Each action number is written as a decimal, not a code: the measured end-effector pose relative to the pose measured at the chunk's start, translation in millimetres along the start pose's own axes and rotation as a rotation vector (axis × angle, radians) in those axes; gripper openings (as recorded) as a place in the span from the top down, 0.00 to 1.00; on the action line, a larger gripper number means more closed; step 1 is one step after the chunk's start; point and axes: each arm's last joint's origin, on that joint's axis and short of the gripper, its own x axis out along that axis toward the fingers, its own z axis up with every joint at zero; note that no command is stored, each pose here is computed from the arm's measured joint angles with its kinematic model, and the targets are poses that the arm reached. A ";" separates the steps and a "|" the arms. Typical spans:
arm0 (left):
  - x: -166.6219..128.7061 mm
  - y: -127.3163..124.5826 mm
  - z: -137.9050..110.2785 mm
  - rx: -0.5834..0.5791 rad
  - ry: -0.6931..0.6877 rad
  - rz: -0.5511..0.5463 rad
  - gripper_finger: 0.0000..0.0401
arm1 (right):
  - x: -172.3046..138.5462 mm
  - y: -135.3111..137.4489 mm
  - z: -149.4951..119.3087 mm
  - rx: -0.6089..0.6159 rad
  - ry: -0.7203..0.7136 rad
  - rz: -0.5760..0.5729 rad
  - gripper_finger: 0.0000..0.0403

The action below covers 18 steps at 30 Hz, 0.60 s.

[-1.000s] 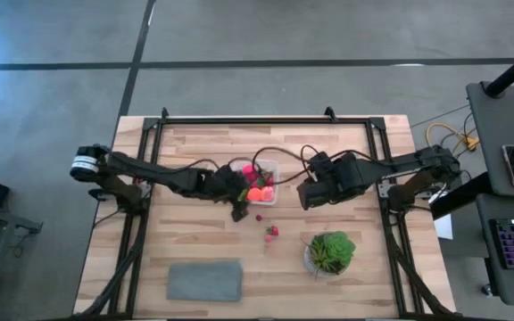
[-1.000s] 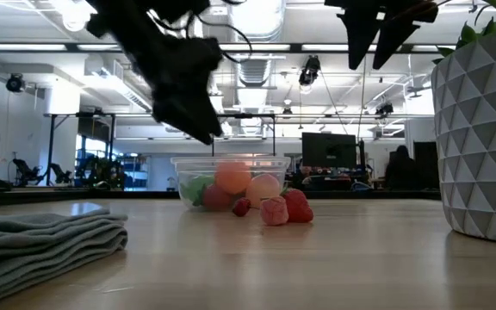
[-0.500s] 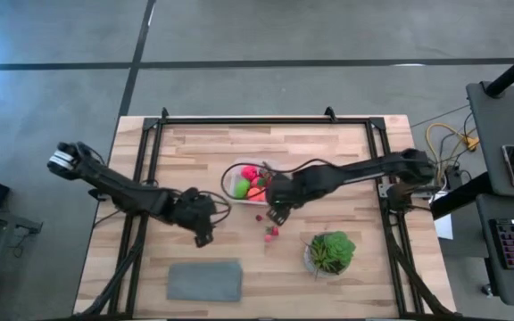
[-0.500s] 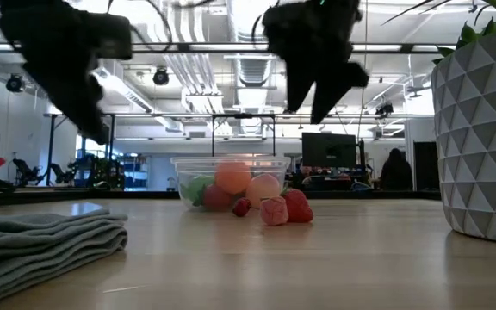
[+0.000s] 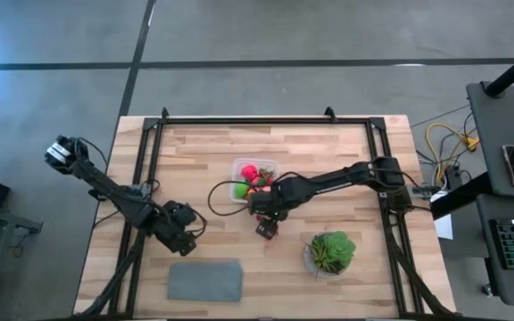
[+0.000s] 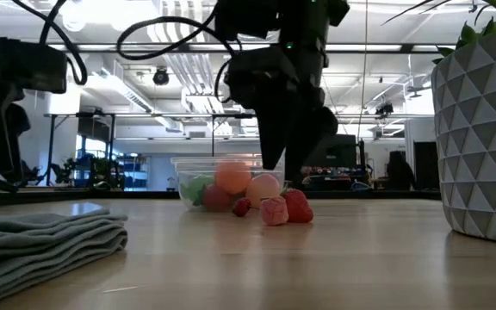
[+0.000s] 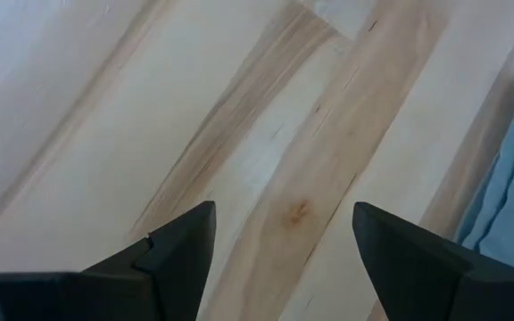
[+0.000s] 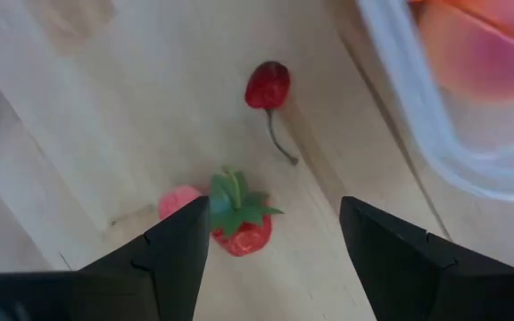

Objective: Pick and placing Produce into tupperware
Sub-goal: Put the red strawberry into the transparent bin

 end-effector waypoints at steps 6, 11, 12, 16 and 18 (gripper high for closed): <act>0.8 -0.5 -2.1 0.008 0.002 -0.004 0.38 | 7.1 0.8 -1.9 -0.024 0.092 0.001 0.40; 1.4 -0.5 -2.3 0.011 0.000 -0.007 0.38 | 8.2 -0.3 -9.8 -0.038 0.145 -0.037 0.42; 1.8 0.2 -2.6 0.012 0.000 -0.002 0.38 | 8.3 0.7 -9.9 -0.042 0.141 -0.034 0.42; 2.4 0.6 -2.9 0.015 -0.002 -0.002 0.38 | 10.5 4.4 -11.5 -0.046 0.136 -0.024 0.42; 2.6 0.5 -3.1 0.015 -0.004 -0.004 0.38 | 14.8 4.8 -12.0 -0.027 0.146 -0.025 0.42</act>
